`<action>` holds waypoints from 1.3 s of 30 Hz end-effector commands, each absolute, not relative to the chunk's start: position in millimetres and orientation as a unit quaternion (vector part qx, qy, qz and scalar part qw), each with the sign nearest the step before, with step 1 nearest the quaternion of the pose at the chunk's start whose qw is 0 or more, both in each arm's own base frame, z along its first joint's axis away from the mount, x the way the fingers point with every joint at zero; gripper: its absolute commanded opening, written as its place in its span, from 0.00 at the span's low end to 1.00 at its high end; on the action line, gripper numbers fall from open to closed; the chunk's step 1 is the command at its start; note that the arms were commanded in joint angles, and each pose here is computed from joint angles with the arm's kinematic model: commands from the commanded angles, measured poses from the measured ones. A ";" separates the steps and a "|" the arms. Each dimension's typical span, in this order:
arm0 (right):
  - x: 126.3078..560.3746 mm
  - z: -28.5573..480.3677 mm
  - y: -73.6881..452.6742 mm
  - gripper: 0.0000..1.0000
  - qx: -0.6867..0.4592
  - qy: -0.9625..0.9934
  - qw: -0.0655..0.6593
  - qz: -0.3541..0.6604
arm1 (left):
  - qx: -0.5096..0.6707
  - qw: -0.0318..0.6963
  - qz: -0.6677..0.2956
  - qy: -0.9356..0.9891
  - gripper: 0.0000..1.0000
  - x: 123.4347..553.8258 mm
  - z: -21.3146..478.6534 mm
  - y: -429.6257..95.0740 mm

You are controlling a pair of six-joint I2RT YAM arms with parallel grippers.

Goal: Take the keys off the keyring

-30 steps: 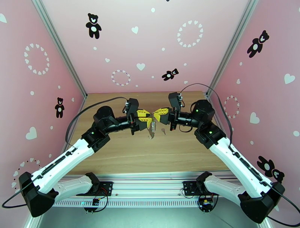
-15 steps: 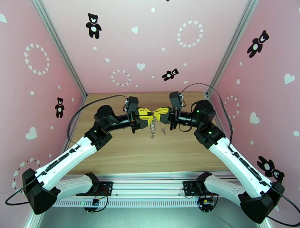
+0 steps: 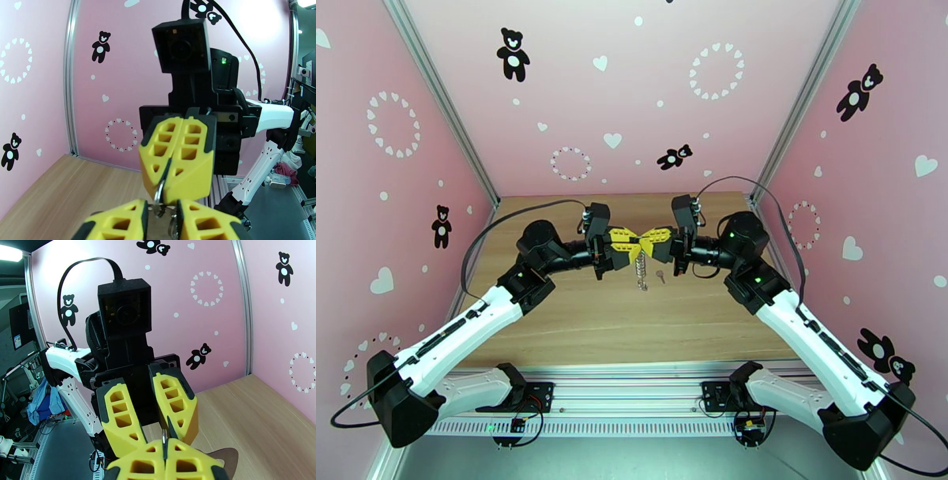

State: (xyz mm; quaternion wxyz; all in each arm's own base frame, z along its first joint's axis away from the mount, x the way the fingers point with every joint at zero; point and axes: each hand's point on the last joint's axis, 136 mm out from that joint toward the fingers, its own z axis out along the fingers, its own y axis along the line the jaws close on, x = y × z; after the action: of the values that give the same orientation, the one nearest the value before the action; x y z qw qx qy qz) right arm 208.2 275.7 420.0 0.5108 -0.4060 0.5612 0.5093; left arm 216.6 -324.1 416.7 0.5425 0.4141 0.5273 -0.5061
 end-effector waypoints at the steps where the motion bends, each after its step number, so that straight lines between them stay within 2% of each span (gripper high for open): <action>1: 192.8 430.4 274.4 0.00 -0.426 0.536 0.518 0.513 | 0.426 0.549 -0.509 0.509 0.22 215.0 429.6 -324.8; 11: 193.7 426.9 273.2 0.00 -0.428 0.543 0.518 0.504 | 0.430 0.547 -0.514 0.501 0.00 211.9 431.2 -321.5; 18: 195.9 425.3 272.0 0.00 -0.428 0.550 0.522 0.493 | 0.437 0.546 -0.505 0.505 0.00 210.8 428.9 -319.8; 20: 197.0 424.7 270.0 0.10 -0.429 0.556 0.525 0.481 | 0.439 0.547 -0.501 0.507 0.00 211.2 428.8 -317.7; 23: 196.6 423.3 267.0 0.30 -0.438 0.564 0.527 0.460 | 0.441 0.542 -0.503 0.508 0.00 211.6 429.3 -314.4; 33: 208.5 400.8 241.2 0.38 -0.451 0.603 0.575 0.320 | 0.448 0.526 -0.509 0.514 0.00 210.4 428.8 -316.0; 39: 211.0 389.8 254.9 0.40 -0.490 0.585 0.595 0.252 | 0.445 0.520 -0.512 0.518 0.00 212.5 429.5 -317.5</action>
State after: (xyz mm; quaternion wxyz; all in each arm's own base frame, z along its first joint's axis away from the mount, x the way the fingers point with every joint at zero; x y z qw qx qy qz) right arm 203.6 253.6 399.2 0.5831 -0.4699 0.5868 0.3079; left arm 212.9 -318.3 416.2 0.5141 0.4409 0.5299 -0.5104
